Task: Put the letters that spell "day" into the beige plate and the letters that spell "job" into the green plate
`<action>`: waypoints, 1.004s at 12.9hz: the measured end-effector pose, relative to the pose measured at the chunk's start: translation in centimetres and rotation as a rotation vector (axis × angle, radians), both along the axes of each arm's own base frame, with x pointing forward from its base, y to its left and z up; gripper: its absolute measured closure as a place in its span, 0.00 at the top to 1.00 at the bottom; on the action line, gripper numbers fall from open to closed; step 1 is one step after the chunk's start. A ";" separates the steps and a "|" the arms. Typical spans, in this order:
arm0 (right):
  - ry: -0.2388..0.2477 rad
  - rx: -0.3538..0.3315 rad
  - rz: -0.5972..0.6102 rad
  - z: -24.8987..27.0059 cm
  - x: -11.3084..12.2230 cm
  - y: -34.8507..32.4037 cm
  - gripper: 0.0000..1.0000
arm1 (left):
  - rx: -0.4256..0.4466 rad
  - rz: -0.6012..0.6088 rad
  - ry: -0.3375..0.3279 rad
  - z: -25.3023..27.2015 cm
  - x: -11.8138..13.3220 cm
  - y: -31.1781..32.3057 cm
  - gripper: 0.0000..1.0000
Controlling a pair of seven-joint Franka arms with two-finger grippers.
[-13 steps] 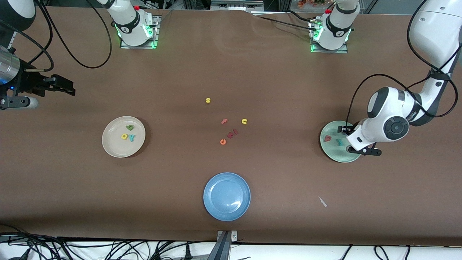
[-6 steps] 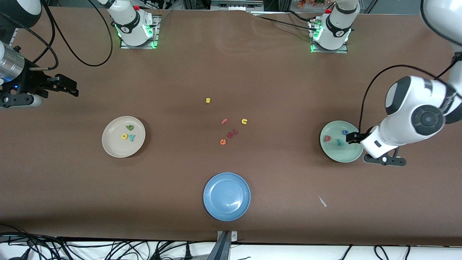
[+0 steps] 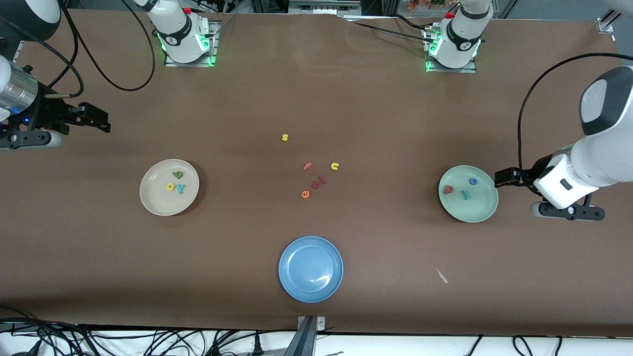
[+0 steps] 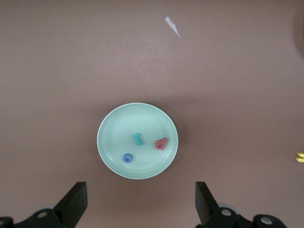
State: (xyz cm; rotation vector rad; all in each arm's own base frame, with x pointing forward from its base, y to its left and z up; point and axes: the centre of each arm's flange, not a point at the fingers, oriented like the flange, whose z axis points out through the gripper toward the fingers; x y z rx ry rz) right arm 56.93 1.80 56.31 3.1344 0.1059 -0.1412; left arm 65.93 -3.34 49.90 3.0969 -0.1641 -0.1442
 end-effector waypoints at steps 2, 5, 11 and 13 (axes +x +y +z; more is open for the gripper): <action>0.003 0.000 -0.006 -0.2 0.0 -0.3 1.00 | -0.031 -0.040 -0.031 3.0 -1.0 0.4 1.00; 0.011 0.000 -0.015 -0.6 0.1 -0.9 1.00 | -0.041 -0.022 -0.073 7.7 -3.1 2.3 1.00; 0.013 0.000 -0.016 -0.7 0.1 -0.9 1.00 | 0.017 0.012 -0.073 9.4 -7.5 3.8 1.00; 0.014 0.000 -0.016 -0.7 0.1 -0.9 1.00 | 0.023 0.017 -0.062 7.8 -8.9 4.1 1.00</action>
